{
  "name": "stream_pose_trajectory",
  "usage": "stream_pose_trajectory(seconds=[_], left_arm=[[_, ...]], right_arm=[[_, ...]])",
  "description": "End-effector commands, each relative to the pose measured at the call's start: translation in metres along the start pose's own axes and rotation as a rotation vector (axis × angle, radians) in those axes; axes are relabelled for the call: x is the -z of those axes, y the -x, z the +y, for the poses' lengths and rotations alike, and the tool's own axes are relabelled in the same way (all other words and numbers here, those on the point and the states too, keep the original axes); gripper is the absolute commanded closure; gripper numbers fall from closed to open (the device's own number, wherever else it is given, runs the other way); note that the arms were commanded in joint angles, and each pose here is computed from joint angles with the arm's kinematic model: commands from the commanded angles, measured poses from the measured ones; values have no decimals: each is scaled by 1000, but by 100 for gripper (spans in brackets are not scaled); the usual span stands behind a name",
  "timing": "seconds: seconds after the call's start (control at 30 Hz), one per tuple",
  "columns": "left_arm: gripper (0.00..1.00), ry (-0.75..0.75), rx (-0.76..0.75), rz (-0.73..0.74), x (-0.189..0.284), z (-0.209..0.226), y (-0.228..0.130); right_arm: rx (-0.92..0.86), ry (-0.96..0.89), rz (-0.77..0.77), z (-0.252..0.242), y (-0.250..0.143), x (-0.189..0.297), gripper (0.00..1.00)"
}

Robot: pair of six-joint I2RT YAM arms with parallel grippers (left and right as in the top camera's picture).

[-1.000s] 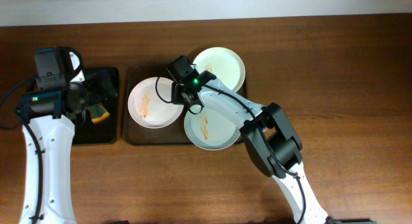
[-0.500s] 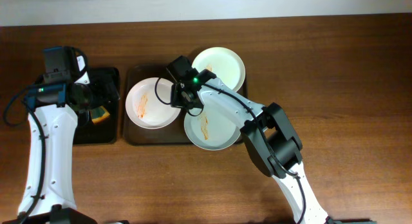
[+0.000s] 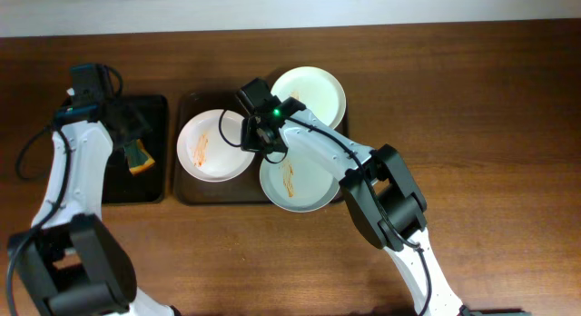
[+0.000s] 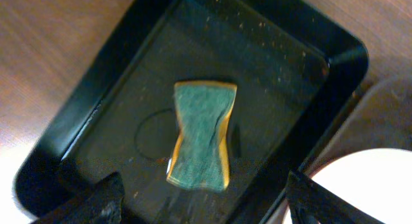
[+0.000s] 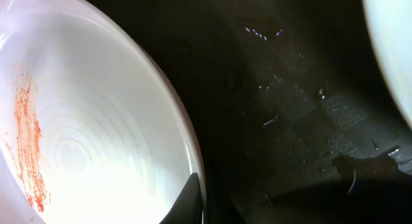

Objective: Clean dirty plates on tray and stack at the side
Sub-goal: 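Grasp the green-yellow sponge with the left gripper and lift it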

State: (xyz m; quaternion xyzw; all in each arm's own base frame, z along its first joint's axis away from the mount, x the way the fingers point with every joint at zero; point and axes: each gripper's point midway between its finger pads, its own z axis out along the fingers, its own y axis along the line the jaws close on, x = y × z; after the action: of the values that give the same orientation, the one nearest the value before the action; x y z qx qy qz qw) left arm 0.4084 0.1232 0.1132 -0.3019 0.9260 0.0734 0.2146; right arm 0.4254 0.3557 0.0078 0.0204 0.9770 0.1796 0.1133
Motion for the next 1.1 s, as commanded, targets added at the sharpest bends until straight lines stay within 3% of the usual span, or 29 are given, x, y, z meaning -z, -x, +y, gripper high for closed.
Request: stream_pose_trajectory(seconds=[0.0, 0.3, 0.37, 0.47, 0.53, 0.63, 0.67, 0.87, 1.07], left_arm=[[22, -17, 27, 33, -30, -7, -5], [25, 37, 16, 155, -84, -1, -35], [29, 42, 13, 167, -90, -1, -39], [41, 50, 10, 187, -97, 0, -44], [56, 52, 9, 192, -99, 0, -46], [84, 48, 11, 182, -99, -1, -43], [98, 47, 12, 178, -99, -1, -43], [99, 7, -37, 164, -89, -8, -34], [99, -61, -139, 78, -13, -12, 1]], right_arm=[[8, -26, 22, -10, -6, -14, 96], [24, -26, 22, -10, -6, -14, 96], [24, -26, 22, -10, -6, -14, 96], [24, -26, 22, -10, -6, -14, 96], [24, -26, 22, -10, -6, -14, 96], [31, -22, 26, -9, -7, -14, 96], [31, -19, 28, -9, -7, -14, 96], [31, -14, 33, -8, -8, -14, 96], [31, 4, 46, -6, -9, -14, 96]])
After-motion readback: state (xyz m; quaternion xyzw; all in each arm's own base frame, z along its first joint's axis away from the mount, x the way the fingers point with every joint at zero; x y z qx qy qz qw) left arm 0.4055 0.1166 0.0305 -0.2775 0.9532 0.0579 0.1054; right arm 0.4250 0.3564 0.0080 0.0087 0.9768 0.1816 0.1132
